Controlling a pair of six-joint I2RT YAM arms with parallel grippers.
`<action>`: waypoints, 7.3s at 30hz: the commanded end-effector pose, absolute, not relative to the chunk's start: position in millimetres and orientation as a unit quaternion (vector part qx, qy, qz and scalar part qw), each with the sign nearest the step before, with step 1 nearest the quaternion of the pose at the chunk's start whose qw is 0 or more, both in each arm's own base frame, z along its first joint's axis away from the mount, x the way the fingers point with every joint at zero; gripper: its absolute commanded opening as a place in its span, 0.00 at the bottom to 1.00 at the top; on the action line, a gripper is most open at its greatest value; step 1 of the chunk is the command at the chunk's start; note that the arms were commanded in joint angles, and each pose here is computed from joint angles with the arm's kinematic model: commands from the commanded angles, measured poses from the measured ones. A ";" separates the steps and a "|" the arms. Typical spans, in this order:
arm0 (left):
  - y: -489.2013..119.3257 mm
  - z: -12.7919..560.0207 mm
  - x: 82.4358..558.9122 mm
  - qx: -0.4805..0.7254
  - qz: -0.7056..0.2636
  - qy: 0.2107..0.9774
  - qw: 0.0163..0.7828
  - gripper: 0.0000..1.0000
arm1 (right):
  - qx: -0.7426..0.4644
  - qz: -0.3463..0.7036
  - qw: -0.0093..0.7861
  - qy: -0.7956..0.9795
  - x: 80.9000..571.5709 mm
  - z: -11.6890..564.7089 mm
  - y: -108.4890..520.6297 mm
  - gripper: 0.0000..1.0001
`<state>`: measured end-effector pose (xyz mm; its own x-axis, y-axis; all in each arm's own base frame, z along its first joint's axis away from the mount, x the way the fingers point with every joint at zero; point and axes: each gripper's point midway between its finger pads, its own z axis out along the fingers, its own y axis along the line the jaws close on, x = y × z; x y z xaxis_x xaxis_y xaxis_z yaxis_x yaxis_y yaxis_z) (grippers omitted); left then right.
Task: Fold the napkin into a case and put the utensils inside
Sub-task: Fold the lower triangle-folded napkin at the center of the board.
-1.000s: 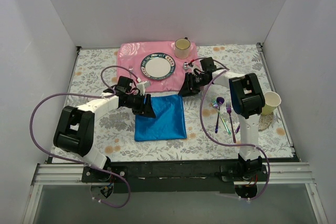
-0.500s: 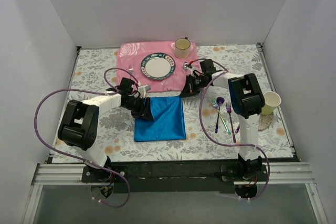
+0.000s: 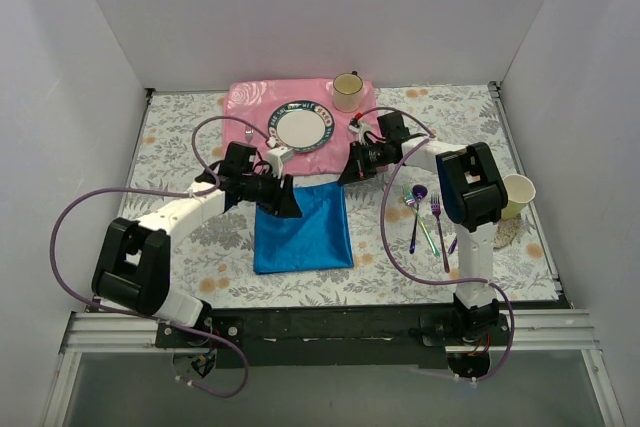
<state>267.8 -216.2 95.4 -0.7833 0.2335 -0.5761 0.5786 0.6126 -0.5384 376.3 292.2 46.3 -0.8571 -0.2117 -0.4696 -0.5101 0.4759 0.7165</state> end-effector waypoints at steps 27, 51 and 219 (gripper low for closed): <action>-347.2 55.2 338.1 0.510 -0.223 0.718 0.419 0.18 | -0.219 0.491 0.163 0.827 375.2 53.3 298.0 0.01; -335.0 37.9 324.9 0.515 -0.216 0.728 0.396 0.12 | -0.197 0.482 0.108 0.847 336.1 30.7 283.0 0.01; -220.2 20.6 196.7 0.494 -0.219 0.816 0.205 0.00 | -0.554 0.301 0.088 0.771 276.3 6.2 236.4 0.01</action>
<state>216.2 -238.4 23.0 -0.3582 0.6916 -0.6273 0.9197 0.3770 -0.1094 246.3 234.9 24.2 -0.4004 -0.7901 -0.4641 -0.8725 0.1739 0.4567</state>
